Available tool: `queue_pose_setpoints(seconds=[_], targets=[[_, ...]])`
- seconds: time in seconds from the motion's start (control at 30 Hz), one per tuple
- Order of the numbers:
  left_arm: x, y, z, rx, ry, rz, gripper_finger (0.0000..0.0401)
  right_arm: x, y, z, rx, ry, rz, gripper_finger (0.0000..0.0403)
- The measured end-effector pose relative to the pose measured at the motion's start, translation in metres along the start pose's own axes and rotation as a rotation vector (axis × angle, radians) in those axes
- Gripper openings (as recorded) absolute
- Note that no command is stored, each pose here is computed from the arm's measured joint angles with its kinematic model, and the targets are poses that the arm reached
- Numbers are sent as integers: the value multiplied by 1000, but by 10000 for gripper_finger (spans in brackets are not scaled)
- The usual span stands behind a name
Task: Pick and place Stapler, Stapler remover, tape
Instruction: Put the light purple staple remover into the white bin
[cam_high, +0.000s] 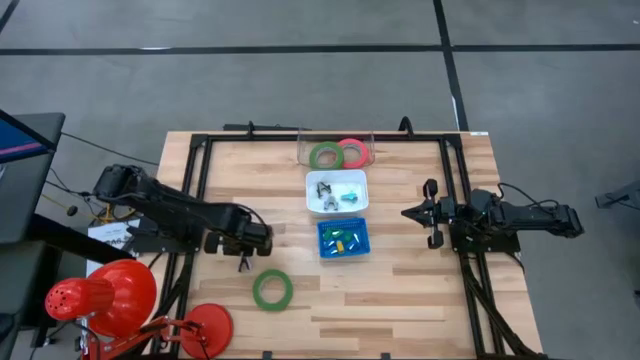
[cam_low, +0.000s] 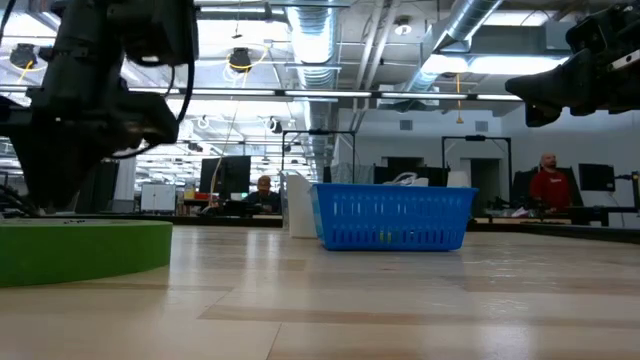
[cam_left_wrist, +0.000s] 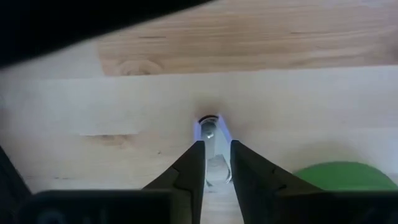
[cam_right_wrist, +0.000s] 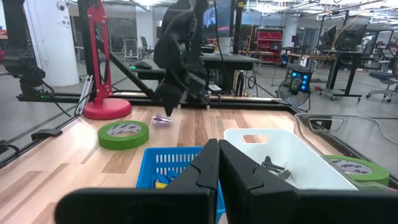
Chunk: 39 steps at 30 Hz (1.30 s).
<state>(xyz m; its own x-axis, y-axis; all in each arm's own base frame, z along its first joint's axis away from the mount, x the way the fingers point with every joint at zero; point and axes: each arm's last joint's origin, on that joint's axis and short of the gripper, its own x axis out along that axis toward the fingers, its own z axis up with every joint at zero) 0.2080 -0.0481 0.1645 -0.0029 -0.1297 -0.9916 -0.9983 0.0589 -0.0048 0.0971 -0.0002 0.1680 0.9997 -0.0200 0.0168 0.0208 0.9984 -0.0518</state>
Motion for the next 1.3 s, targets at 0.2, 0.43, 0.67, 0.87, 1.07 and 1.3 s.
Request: queue_pose_setpoints(seconds=[0.2, 0.43, 0.67, 0.87, 1.07, 1.3], targets=[[-16, 8, -2, -1, 8, -68, 97, 0, 0, 0, 0, 0, 0, 1], [-25, 15, -15, 30, 22, -112, 146, 0, 0, 0, 0, 0, 0, 1], [-23, 19, -29, 30, 33, -99, 188, 0, 0, 0, 0, 0, 0, 1], [-20, 22, -34, 16, 36, -88, 194, 0, 0, 0, 0, 0, 0, 1], [-10, 28, -32, -6, 28, -60, 185, 0, 0, 0, 0, 0, 0, 1], [-2, 28, -31, -1, 38, -92, 176, 0, 0, 0, 0, 0, 0, 1]])
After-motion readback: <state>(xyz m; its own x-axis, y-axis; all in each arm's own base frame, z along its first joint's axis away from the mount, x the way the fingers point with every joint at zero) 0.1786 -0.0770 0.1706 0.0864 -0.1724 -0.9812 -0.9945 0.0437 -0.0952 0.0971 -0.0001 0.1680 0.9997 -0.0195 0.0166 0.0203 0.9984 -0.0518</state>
